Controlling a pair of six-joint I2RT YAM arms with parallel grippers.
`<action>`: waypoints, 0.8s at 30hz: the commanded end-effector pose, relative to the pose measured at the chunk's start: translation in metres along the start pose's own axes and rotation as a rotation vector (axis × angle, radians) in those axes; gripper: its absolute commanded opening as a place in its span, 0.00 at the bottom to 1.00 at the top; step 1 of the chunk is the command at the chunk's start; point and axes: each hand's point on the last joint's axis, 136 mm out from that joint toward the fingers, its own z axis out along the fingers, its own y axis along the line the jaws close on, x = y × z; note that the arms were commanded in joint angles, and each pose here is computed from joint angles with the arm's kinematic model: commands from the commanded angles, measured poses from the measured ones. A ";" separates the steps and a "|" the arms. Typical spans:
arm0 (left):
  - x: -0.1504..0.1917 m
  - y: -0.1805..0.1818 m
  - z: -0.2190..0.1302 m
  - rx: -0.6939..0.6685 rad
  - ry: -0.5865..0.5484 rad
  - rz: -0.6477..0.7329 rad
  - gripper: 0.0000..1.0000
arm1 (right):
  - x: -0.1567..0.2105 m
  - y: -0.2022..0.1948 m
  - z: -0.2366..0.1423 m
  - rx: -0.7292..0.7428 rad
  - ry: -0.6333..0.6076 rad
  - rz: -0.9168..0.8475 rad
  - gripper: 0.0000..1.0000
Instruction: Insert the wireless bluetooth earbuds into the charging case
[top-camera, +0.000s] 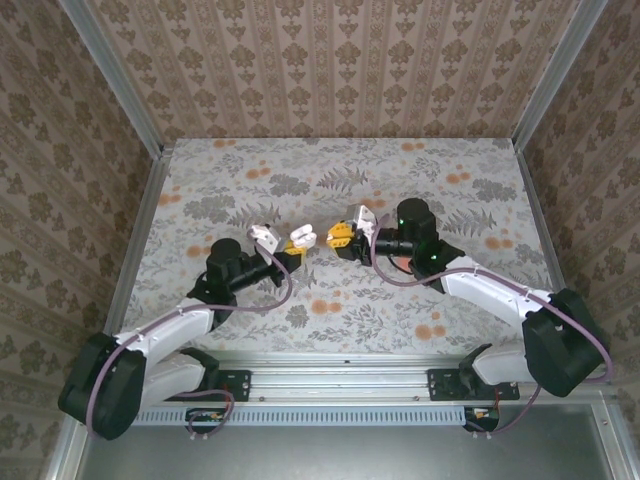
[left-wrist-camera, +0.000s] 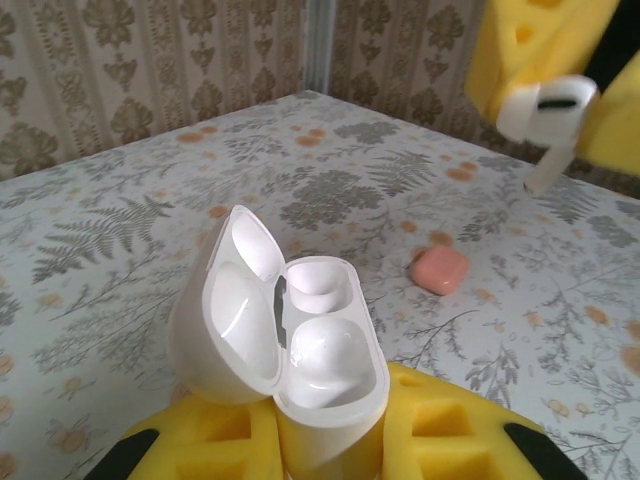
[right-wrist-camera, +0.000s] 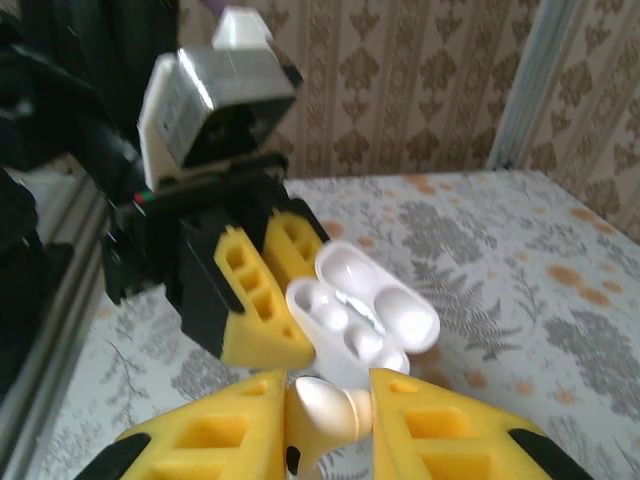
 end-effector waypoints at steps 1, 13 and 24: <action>-0.035 -0.025 0.002 0.143 -0.098 0.091 0.08 | -0.036 0.009 -0.005 -0.094 -0.134 -0.007 0.24; -0.050 -0.051 -0.001 0.249 -0.158 0.195 0.08 | -0.056 0.018 -0.005 -0.210 -0.210 -0.013 0.24; -0.059 -0.053 -0.004 0.236 -0.182 0.218 0.08 | -0.030 0.010 0.006 -0.207 -0.164 0.036 0.24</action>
